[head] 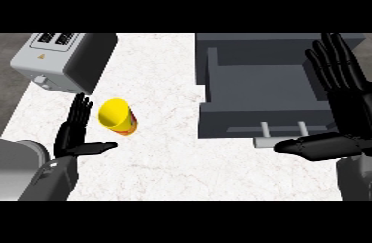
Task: Pick up the cup, place it into the drawer and close the drawer
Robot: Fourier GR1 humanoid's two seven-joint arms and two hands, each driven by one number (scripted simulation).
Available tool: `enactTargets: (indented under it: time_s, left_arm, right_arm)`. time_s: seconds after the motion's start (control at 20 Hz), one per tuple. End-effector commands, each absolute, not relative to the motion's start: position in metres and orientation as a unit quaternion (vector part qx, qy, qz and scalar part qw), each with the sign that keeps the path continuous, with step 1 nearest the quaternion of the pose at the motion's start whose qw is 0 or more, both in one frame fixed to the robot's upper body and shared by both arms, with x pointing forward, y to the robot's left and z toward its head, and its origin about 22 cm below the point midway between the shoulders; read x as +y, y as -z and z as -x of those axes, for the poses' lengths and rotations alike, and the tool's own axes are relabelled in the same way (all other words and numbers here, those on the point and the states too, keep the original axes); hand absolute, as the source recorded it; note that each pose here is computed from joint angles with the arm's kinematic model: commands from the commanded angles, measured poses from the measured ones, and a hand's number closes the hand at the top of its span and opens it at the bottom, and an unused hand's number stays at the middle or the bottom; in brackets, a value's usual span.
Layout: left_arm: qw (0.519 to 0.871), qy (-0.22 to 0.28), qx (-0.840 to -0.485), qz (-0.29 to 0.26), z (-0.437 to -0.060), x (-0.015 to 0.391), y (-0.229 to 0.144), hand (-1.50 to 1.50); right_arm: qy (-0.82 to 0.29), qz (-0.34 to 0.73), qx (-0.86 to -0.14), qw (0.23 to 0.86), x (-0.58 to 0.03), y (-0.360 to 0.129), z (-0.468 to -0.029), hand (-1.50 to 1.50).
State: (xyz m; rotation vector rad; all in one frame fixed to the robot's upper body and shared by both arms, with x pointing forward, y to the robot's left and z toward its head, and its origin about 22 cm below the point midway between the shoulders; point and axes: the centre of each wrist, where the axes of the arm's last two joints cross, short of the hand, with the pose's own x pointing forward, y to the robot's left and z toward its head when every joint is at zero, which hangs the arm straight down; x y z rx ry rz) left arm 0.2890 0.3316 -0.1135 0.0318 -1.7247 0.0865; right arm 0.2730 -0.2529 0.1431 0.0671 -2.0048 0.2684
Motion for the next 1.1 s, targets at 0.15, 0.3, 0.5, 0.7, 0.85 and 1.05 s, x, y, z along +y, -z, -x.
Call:
enactTargets:
  time_s: [0.15,0.3,0.5,0.7,0.85,1.05]
  left_arm:
    - [0.635,-0.052,-0.770,-0.016,-0.278,0.350,0.122,-1.50]
    - [0.636,-0.041,-0.770,-0.009,-0.278,0.309,0.138,-1.50]
    - [0.624,-0.040,-0.780,-0.013,-0.288,0.313,0.130,-1.50]
    - [0.625,-0.039,-0.780,-0.005,-0.287,0.317,0.129,-1.50]
    - [0.618,-0.038,-0.785,0.006,-0.291,0.318,0.126,-1.50]
    - [0.615,-0.037,-0.787,0.018,-0.283,0.314,0.133,-1.50]
  right_arm:
    - [-0.112,-0.030,-0.839,0.532,-0.258,-0.149,-0.271,-1.50]
    - [-0.117,-0.037,-0.840,0.528,-0.239,-0.136,-0.278,-1.50]
    - [-0.113,-0.033,-0.840,0.530,-0.252,-0.144,-0.269,-1.50]
    - [-0.119,-0.034,-0.837,0.533,-0.246,-0.153,-0.279,-1.50]
    - [-0.117,-0.039,-0.842,0.525,-0.270,-0.162,-0.280,-1.50]
    - [-0.123,-0.028,-0.840,0.528,-0.258,-0.149,-0.278,-1.50]
